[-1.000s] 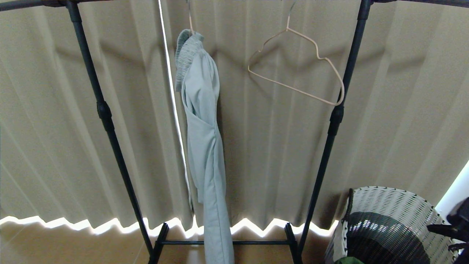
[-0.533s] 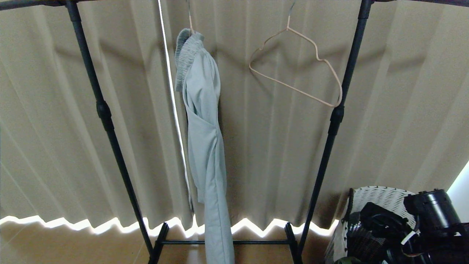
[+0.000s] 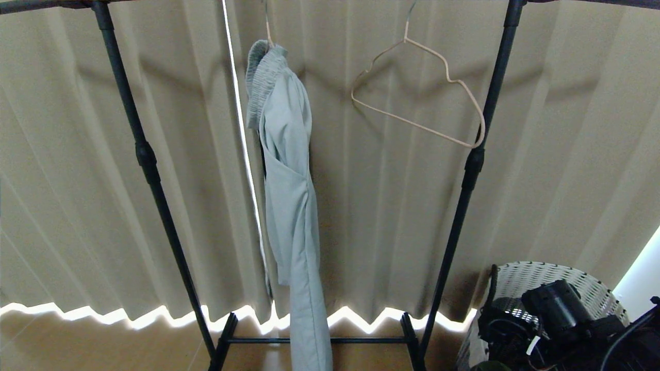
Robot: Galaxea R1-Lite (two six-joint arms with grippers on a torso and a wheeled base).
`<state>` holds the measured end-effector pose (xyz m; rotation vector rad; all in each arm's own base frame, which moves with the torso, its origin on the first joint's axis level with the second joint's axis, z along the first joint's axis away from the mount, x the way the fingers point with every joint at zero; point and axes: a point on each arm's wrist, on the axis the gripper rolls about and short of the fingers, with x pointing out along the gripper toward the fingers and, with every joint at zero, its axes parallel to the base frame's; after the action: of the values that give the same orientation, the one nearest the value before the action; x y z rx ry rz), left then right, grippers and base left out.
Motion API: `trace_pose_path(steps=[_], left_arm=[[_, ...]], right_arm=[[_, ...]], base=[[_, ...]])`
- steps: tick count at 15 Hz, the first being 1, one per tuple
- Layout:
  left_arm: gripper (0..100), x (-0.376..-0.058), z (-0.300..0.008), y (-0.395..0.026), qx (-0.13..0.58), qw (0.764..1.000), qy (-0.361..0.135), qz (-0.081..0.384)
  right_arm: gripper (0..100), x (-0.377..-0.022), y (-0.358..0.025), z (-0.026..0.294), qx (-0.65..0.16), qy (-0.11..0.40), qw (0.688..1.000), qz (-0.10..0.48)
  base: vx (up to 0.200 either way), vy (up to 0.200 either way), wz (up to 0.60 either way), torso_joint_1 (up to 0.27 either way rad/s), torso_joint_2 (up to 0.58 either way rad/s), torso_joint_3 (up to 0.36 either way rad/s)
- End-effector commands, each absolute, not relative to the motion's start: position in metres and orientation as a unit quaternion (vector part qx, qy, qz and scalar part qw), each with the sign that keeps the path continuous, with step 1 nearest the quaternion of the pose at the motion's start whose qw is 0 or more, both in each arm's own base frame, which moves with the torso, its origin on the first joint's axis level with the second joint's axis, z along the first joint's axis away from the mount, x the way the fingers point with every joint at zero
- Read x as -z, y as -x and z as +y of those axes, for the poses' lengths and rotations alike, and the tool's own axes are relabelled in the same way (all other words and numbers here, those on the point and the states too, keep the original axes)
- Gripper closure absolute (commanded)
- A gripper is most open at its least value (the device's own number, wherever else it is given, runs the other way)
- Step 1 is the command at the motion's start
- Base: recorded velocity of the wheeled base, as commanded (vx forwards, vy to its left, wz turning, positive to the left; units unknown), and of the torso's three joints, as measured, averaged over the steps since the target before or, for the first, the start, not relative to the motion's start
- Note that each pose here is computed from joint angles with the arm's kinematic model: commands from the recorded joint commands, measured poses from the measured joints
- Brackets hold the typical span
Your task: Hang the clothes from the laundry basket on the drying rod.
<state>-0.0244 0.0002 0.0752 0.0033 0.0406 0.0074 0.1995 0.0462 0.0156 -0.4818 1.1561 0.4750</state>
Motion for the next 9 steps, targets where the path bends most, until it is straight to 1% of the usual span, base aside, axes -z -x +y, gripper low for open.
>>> trace_pose_path(steps=[1, 9], left_arm=[[0, -0.075, 0.0, 0.024, -0.004, 1.0, -0.002, 0.02], [0, -0.075, 0.0, 0.024, -0.004, 1.0, -0.002, 0.02]], right_arm=[[0, -0.007, -0.201, 0.047, -0.223, 0.223, 0.774, 0.549], [0, 0.007, -0.213, 0.048, -0.219, 0.219, 0.772, 0.555]], base=[[0.0, 0.0, 0.0, 0.0, 0.0, 0.0], [0.0, 0.0, 0.0, 0.0, 0.0, 0.0]])
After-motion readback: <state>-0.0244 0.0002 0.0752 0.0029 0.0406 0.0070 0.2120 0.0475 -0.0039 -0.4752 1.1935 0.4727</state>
